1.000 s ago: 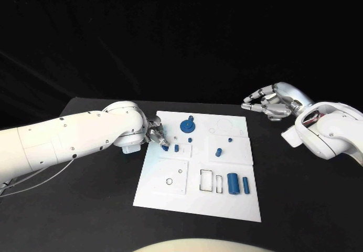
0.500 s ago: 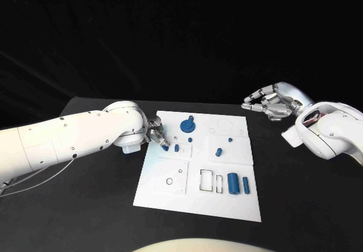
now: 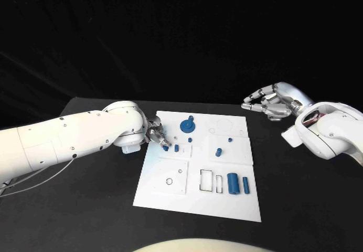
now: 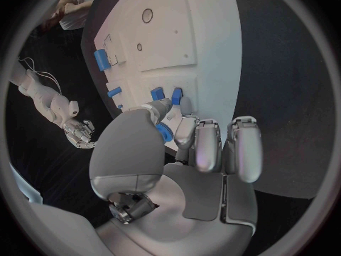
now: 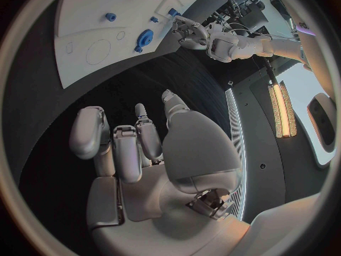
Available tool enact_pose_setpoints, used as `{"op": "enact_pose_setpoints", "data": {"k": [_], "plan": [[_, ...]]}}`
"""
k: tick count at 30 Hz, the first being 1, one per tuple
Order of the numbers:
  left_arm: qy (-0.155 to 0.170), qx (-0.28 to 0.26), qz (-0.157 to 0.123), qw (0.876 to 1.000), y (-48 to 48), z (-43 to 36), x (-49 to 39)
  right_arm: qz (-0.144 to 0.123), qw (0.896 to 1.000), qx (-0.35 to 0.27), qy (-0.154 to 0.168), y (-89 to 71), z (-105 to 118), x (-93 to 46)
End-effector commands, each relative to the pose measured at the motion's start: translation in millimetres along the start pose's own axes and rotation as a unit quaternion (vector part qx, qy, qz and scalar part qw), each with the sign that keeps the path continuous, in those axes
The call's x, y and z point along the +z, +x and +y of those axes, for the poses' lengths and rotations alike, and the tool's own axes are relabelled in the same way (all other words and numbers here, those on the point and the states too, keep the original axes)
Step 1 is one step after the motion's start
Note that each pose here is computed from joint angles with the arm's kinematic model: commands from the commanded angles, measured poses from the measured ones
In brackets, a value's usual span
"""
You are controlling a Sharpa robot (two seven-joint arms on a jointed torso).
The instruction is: Assemble the parts on the task board
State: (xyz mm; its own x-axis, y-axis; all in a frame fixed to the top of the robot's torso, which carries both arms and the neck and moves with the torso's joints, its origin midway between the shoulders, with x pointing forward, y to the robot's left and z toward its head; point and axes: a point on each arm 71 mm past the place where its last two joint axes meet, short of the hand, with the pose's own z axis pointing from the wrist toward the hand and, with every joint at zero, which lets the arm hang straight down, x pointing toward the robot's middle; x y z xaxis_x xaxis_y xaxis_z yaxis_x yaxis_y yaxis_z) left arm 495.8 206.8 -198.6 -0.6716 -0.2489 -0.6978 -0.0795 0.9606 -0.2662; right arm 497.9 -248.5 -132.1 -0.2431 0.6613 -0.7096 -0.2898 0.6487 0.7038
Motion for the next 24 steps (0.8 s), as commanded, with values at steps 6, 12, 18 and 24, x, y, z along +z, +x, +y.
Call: {"op": "enact_pose_setpoints", "data": {"k": [6,12,18,24], "plan": [[-0.008,0.002,0.007,1.0,2.0,0.3,0.7,-0.003,1.0,0.0,-0.003,-0.5,0.6,-0.3],[-0.012,0.005,0.012,1.0,2.5,1.1,0.8,-0.003,1.0,0.0,-0.003,-0.7,0.5,-0.6],[-0.016,0.005,0.014,1.0,2.3,2.5,1.3,-0.003,1.0,0.0,-0.003,-0.8,0.4,-0.7],[-0.016,-0.001,0.017,1.0,2.5,2.7,1.5,-0.003,1.0,0.0,-0.003,-0.8,0.4,-0.8]]}}
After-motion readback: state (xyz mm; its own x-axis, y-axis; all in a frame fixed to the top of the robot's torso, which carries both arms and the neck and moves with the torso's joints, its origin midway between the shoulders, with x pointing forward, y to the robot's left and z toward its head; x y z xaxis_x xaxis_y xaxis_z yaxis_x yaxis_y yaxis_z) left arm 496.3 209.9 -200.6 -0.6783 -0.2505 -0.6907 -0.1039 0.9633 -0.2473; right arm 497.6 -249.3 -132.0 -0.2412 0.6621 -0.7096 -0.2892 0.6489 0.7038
